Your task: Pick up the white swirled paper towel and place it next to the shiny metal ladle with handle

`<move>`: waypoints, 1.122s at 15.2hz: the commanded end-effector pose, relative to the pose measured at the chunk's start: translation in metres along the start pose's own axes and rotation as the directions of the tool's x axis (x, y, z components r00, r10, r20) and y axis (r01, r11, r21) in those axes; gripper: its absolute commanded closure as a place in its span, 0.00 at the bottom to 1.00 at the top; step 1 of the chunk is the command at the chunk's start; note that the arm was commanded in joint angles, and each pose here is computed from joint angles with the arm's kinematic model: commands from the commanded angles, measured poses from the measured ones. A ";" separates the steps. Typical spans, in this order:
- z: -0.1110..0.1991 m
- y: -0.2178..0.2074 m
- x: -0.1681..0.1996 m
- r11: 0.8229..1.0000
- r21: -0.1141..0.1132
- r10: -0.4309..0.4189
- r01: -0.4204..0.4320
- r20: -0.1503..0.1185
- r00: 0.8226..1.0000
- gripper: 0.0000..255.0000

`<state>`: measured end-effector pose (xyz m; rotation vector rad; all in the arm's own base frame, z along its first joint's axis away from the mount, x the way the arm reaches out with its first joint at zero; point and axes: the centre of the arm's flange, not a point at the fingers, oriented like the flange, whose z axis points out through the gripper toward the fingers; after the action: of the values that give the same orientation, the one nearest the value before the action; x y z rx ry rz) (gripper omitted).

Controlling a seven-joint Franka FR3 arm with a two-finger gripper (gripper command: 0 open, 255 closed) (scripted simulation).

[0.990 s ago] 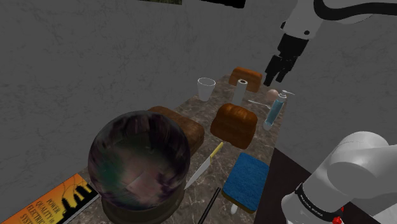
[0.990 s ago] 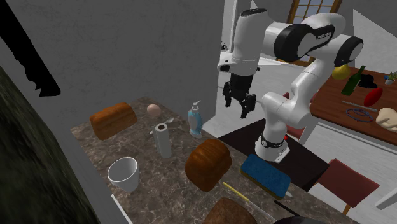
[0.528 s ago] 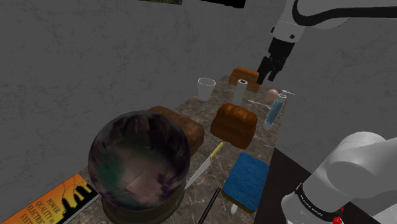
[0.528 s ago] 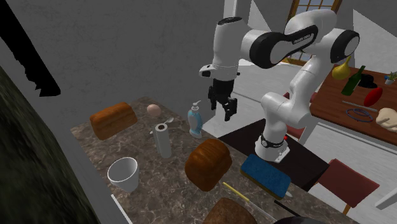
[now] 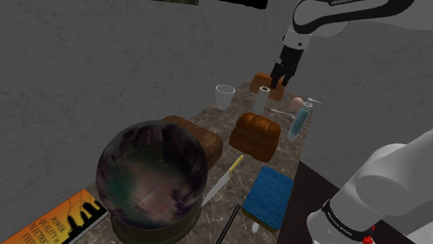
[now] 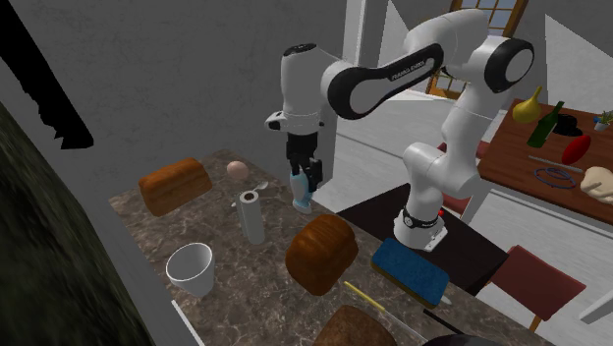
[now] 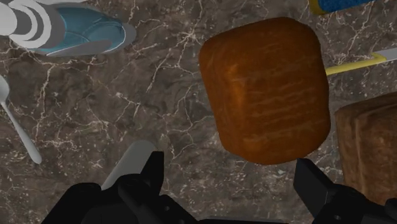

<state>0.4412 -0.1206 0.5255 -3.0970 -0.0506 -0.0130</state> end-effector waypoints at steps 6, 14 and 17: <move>0.034 0.060 0.071 1.000 0.003 -0.008 0.008 0.022 1.000 0.00; 0.073 0.125 0.149 1.000 0.009 -0.017 0.017 0.047 0.999 0.00; 0.088 0.133 0.157 1.000 0.009 -0.018 0.018 0.050 0.999 0.00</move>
<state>0.6009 -0.2423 0.4379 -3.0880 -0.0779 0.0630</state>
